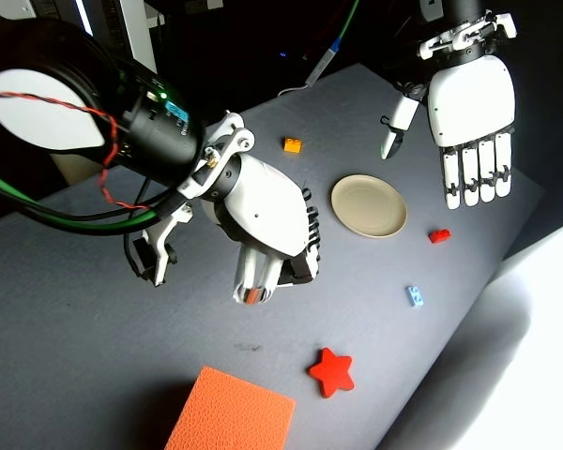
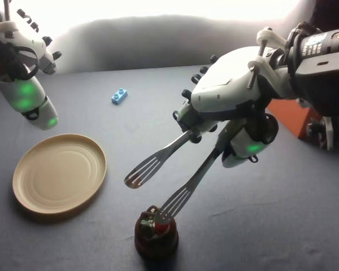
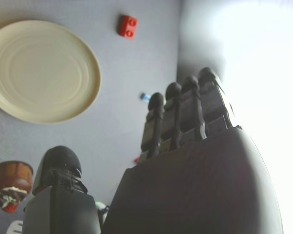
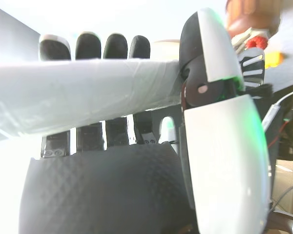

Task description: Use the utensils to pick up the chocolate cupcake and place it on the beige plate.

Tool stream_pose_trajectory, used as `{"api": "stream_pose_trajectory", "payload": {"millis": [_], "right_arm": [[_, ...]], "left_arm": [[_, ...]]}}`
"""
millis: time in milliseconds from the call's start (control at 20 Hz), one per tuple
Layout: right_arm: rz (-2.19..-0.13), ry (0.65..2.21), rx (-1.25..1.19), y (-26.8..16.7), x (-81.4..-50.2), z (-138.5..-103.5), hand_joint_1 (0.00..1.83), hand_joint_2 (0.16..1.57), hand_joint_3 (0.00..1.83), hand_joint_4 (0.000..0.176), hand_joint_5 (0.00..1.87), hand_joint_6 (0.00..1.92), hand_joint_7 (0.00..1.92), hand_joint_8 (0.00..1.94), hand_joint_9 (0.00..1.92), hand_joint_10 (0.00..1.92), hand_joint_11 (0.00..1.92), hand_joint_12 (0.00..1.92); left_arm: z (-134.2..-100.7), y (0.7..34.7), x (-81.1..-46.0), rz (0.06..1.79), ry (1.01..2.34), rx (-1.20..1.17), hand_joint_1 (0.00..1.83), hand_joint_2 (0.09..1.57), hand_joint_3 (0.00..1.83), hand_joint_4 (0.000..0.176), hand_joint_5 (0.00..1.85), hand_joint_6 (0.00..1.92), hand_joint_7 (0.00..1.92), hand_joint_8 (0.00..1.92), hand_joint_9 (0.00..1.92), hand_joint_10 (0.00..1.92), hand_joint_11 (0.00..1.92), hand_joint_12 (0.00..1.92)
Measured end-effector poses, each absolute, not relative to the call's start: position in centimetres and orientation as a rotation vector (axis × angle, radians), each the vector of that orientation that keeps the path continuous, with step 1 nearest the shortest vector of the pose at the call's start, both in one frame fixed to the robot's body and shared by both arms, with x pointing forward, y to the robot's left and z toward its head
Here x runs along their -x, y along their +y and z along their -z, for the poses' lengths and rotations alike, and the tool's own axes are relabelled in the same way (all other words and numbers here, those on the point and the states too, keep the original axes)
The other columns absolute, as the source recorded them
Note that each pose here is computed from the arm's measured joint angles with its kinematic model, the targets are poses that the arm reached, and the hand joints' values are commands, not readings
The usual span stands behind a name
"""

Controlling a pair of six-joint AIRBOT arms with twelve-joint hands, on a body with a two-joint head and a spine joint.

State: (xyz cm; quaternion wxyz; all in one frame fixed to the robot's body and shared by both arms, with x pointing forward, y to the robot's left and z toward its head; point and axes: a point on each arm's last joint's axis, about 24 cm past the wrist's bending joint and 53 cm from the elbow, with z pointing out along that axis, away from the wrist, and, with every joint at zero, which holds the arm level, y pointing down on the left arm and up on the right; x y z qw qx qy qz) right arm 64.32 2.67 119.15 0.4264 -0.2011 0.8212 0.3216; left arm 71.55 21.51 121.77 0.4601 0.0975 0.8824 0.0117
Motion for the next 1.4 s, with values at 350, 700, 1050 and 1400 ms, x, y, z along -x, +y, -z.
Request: {"api": "stream_pose_trajectory", "payload": {"millis": [350, 700, 1050, 1400], "right_arm": [[-0.819, 2.040, 0.564, 4.4, -63.3, -117.9, 0.94, 1.16, 0.00, 0.000, 0.53, 0.90, 0.52, 1.40, 0.52, 1.57, 0.61, 1.84], [-0.798, 2.036, 0.608, 4.8, -62.9, -116.3, 0.94, 1.16, 0.00, 0.000, 0.55, 0.79, 0.51, 1.25, 0.50, 1.46, 0.56, 1.78], [-0.802, 2.009, 0.635, 5.2, -62.6, -115.2, 0.97, 1.15, 0.00, 0.000, 0.59, 0.80, 0.55, 1.31, 0.53, 1.55, 0.62, 1.87], [-0.790, 1.990, 0.653, 5.1, -62.7, -114.7, 0.94, 1.17, 0.00, 0.000, 0.49, 0.98, 0.47, 1.39, 0.50, 1.58, 0.60, 1.84]], "left_arm": [[-121.8, 21.5, -71.6, -0.028, 2.172, -0.239, 0.22, 1.05, 0.00, 0.000, 0.10, 0.00, 0.08, 0.00, 0.07, 0.01, 0.01, 0.01], [-121.8, 21.6, -71.6, -0.029, 2.172, -0.238, 0.20, 1.06, 0.00, 0.000, 0.10, 0.00, 0.08, 0.00, 0.08, 0.01, 0.02, 0.01], [-121.8, 21.6, -71.6, -0.032, 2.171, -0.238, 0.19, 1.06, 0.00, 0.000, 0.08, 0.00, 0.07, 0.00, 0.06, 0.00, 0.01, 0.01], [-121.8, 21.6, -71.6, -0.031, 2.171, -0.238, 0.16, 1.07, 0.00, 0.000, 0.10, 0.00, 0.08, 0.00, 0.07, 0.00, 0.03, 0.04]]}}
